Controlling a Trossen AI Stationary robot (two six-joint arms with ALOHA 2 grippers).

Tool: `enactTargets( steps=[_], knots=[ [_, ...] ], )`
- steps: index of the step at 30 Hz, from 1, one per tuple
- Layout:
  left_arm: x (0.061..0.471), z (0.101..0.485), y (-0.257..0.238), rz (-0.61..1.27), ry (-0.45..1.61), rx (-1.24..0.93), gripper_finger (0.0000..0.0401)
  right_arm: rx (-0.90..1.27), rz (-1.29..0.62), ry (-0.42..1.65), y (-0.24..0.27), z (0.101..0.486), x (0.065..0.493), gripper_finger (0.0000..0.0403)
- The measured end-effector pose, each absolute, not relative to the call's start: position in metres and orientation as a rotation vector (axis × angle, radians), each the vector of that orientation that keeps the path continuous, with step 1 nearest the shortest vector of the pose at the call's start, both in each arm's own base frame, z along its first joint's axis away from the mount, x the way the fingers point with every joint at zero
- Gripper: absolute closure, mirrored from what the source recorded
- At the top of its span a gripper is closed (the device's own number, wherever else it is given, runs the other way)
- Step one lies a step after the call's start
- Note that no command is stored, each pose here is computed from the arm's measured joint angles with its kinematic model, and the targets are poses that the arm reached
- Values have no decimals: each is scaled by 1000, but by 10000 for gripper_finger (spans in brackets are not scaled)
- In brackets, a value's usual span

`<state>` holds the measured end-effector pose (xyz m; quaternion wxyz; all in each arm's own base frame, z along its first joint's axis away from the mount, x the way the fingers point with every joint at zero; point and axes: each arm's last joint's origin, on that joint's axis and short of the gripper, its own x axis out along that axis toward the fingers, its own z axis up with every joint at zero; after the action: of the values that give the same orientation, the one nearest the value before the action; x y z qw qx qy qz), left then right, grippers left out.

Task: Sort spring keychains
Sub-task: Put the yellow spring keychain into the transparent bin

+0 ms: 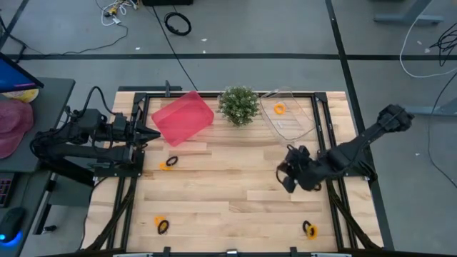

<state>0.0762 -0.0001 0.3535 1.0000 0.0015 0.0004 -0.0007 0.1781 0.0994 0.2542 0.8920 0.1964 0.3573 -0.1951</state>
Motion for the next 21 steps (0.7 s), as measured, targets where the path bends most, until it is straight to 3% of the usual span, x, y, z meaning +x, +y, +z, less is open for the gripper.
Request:
enactTargets(
  steps=[21],
  knots=[
    [76,354,0,-1,1,3,371,557,-121,633,183,242,174,400]
  ],
)
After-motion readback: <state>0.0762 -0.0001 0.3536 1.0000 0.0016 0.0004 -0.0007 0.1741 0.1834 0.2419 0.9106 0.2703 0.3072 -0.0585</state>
